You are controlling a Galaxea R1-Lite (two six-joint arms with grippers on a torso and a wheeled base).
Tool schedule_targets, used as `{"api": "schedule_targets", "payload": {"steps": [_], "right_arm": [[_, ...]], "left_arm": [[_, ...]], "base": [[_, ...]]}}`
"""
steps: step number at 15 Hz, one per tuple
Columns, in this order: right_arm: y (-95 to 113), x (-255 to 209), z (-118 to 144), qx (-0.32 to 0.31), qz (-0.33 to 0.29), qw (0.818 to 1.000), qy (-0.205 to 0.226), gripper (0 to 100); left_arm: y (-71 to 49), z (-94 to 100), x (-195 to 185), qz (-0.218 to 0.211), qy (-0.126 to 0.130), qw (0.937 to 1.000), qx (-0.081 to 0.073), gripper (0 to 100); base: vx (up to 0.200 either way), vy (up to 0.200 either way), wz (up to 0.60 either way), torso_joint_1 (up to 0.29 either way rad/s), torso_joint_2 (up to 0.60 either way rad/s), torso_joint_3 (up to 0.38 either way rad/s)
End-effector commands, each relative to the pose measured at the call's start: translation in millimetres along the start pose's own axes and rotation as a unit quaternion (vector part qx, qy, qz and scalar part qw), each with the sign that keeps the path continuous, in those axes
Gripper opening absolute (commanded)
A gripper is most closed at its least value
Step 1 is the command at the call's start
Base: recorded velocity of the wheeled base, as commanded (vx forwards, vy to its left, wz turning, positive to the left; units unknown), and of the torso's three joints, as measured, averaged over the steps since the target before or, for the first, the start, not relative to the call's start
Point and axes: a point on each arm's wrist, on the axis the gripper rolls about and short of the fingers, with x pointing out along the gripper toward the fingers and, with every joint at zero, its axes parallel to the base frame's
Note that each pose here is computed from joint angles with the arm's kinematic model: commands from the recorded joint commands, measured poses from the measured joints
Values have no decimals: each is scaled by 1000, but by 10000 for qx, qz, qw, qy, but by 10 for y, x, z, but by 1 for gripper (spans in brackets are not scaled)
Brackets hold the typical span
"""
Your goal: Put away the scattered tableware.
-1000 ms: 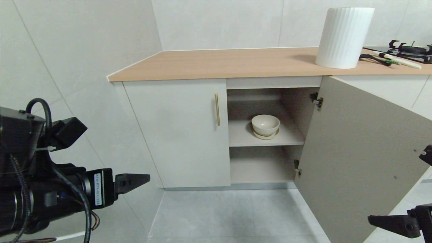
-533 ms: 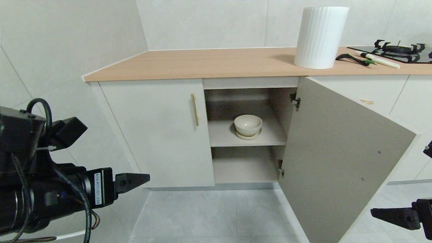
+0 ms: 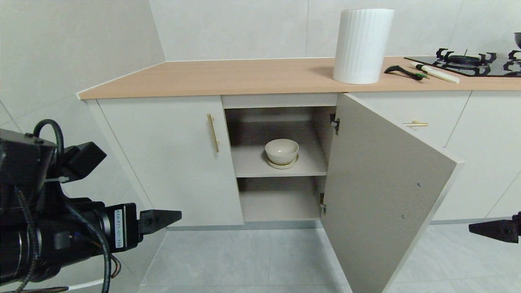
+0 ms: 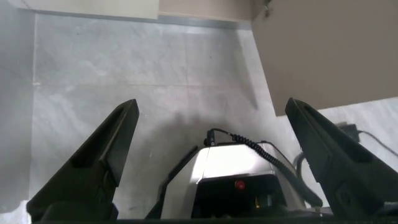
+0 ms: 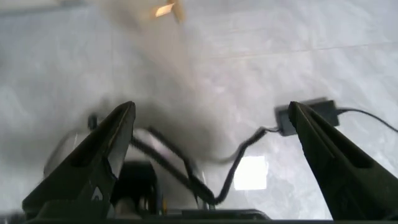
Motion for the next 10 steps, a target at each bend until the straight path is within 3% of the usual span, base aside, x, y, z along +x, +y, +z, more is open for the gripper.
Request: {"api": "schedule_targets", "payload": {"steps": [1,7,10], "right_arm": [[-93,133,124,332,-328,9989,-97,100],[-130,410,343,1011,-416,9923,-588,100],[-105,593,383,1298,-412,9895,-480,100]], "left_arm": [[-1,0,3,3,3,10000,0,100],[-2,0,3,-4,7,10000,0,100],[-1,0,-1,-8,0,10000,-1,100]], "base": [[0,0,0,0,0,0],[0,0,0,0,0,0],[0,0,0,0,0,0]]}}
